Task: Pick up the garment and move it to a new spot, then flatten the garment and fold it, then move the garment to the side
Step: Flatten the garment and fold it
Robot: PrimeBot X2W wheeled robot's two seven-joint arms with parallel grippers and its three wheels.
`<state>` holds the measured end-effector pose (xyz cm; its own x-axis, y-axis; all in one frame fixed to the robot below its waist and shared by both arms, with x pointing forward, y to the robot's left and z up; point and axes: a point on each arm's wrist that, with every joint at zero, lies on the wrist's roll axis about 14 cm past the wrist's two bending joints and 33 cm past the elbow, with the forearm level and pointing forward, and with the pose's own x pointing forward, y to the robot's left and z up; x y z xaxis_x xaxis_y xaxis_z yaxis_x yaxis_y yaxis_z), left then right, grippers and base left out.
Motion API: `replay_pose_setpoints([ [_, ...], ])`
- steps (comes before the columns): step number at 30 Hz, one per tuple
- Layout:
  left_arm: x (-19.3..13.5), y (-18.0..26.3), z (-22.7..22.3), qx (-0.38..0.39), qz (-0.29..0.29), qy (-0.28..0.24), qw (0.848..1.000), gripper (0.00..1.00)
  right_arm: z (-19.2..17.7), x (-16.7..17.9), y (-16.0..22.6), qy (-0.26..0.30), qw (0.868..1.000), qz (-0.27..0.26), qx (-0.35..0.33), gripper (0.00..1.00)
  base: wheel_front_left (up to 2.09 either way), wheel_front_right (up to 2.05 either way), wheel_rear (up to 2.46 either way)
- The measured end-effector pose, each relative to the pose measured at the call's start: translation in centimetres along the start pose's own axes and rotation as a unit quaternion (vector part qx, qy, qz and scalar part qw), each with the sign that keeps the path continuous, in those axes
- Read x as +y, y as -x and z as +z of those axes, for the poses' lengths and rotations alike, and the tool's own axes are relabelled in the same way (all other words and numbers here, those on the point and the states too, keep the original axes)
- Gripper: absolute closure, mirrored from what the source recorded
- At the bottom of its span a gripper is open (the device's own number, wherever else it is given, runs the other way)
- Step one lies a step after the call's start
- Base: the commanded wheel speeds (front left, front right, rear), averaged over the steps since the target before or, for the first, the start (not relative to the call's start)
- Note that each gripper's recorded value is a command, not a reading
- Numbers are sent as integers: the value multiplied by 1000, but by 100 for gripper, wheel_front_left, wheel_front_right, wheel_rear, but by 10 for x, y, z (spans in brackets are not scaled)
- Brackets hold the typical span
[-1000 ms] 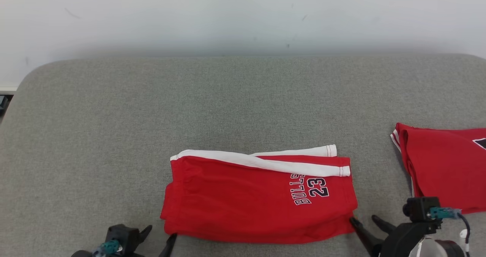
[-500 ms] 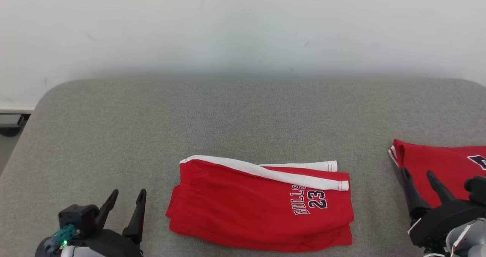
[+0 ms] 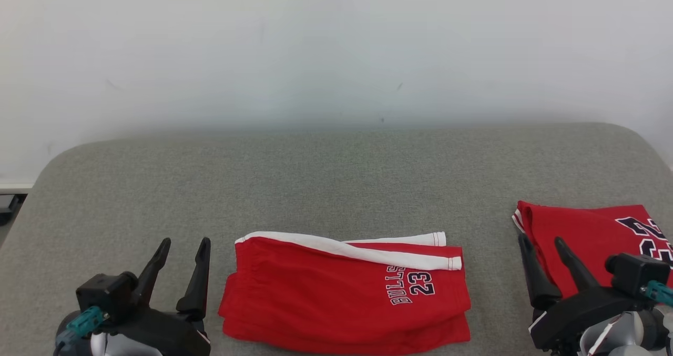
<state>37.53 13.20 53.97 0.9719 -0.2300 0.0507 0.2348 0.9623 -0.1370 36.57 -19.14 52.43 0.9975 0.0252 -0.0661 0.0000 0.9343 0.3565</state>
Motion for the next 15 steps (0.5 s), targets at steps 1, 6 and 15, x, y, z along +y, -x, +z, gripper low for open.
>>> replay_pose_setpoints([
  [1, 0, 0, 0, 1, -1, -2, 1000, 0, 0, 0, 1, 0, 1000, 0, -1, 0, 0, 0, 0],
  [6, 1, -2, -4, 9, -1, -14, 1000, 0, -1, -1, 2, -2, 1000, -1, 0, 0, 0, 0, 0],
  [15, 4, -3, -9, 22, 1, -17, 1000, 0, 7, -10, 2, 3, 1000, -9, -14, 0, 0, 0, 0],
])
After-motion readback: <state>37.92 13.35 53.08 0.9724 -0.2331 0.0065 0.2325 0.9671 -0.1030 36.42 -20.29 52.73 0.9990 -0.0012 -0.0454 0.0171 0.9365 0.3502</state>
